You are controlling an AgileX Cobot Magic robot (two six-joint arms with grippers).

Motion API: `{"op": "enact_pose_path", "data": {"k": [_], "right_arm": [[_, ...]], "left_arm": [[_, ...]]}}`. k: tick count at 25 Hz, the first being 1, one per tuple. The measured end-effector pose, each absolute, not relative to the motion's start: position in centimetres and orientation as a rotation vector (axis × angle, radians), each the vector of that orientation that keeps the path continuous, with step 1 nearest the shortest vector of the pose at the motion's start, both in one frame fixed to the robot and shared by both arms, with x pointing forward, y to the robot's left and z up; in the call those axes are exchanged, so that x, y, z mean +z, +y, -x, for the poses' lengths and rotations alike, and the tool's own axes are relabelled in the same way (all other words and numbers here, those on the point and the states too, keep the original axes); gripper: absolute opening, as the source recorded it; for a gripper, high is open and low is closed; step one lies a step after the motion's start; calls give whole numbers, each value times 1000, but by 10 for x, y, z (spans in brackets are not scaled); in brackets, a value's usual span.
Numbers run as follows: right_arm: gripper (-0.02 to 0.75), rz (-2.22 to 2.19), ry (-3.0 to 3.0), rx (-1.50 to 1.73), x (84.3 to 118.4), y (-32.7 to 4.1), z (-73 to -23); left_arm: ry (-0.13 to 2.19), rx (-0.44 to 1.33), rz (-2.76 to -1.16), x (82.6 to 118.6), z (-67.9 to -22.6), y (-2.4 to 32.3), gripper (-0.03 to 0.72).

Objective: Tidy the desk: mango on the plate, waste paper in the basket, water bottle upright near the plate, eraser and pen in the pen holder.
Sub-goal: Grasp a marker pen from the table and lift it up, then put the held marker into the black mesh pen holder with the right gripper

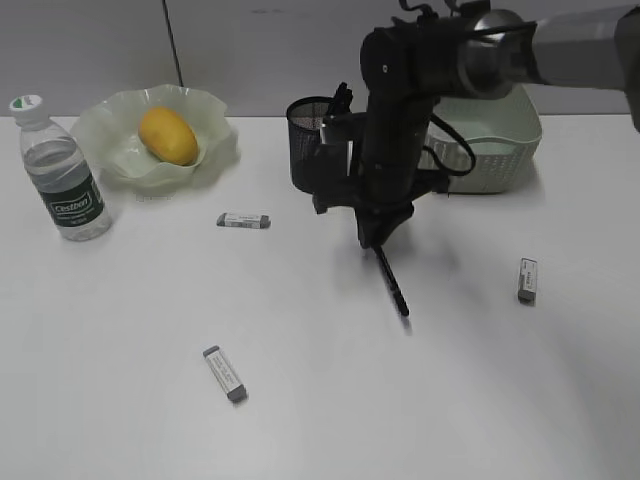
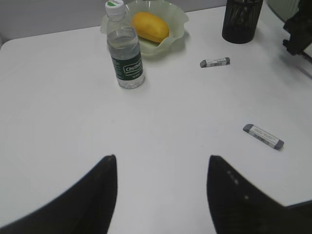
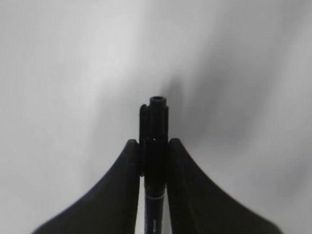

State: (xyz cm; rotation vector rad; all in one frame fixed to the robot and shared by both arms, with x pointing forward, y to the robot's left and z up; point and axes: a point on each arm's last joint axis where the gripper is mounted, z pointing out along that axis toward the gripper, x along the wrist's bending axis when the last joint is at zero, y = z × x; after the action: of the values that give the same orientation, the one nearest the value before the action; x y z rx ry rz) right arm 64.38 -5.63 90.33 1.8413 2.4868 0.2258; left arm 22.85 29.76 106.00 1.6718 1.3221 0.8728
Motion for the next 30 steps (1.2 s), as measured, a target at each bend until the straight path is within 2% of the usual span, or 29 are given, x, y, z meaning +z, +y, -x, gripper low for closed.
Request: {"op": "enact_pose_path", "data": {"k": [3,9,14,19,30], "right_arm": [[139,-1810,2445,387,933,-50,-653],[139,-1626,2179,997,1023,-39,-671],[139,-1439,1947,1316,1053,-33,-686],[139,-1268,1813,1453,1051,-26,-699],[139,-1139,1864,1378,976,-19,-720]], "left_arm": [[1322,873,-1672,1060,-229,298,445],[1322,873,-1672,1060,-229,298,445],[1322,873,-1672,1060,-229,298,445],[1322,873,-1672,1060,-229,298,445],[1322,873,-1672,1060,-229,298,445]]}}
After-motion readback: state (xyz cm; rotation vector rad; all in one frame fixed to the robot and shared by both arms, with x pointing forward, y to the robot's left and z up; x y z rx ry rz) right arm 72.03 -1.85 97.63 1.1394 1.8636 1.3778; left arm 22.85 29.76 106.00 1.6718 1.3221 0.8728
